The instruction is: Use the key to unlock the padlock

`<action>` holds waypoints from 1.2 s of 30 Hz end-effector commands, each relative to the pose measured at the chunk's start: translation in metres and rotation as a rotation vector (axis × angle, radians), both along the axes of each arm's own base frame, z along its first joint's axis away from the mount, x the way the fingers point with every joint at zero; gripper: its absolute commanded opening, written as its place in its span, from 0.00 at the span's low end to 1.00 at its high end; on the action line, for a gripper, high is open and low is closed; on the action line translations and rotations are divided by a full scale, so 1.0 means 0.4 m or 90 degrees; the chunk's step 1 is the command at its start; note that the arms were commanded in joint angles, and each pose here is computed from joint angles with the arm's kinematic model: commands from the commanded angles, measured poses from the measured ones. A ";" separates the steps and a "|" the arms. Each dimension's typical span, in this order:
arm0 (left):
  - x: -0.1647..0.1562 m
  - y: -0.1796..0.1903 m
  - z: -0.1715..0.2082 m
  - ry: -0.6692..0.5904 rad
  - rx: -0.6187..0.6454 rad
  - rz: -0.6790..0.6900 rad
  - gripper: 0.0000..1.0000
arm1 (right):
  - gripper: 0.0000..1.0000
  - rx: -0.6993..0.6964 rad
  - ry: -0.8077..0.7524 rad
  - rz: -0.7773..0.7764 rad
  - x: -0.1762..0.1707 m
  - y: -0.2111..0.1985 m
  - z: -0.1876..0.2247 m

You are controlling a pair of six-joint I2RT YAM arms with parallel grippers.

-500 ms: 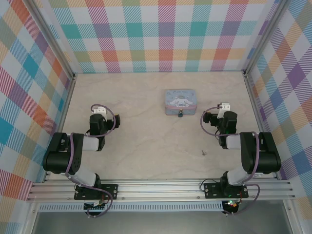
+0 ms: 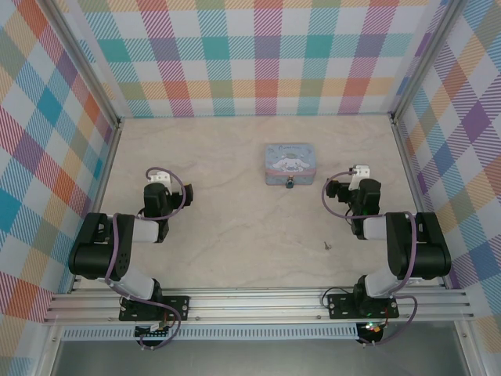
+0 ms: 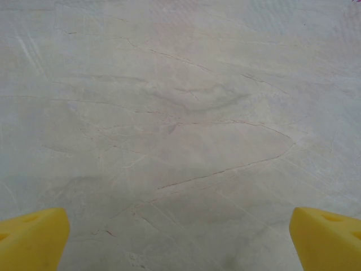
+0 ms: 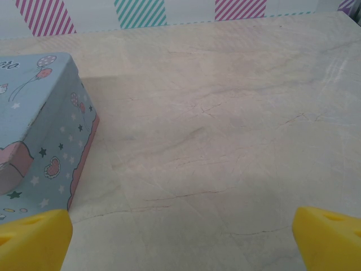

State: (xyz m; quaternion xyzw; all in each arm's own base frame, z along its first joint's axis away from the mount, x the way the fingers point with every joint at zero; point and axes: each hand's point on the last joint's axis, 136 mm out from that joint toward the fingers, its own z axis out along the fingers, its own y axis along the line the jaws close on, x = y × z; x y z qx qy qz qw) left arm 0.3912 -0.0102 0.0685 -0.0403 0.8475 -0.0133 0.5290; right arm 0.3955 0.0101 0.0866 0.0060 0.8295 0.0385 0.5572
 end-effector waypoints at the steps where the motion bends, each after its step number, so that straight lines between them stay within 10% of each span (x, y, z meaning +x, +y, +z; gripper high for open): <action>1: 0.019 -0.001 0.026 -0.022 0.007 0.001 1.00 | 1.00 0.005 -0.011 0.000 0.004 0.005 0.013; 36: 0.006 -0.018 0.130 -0.029 0.019 -0.017 1.00 | 1.00 0.007 0.000 0.016 0.005 0.016 0.042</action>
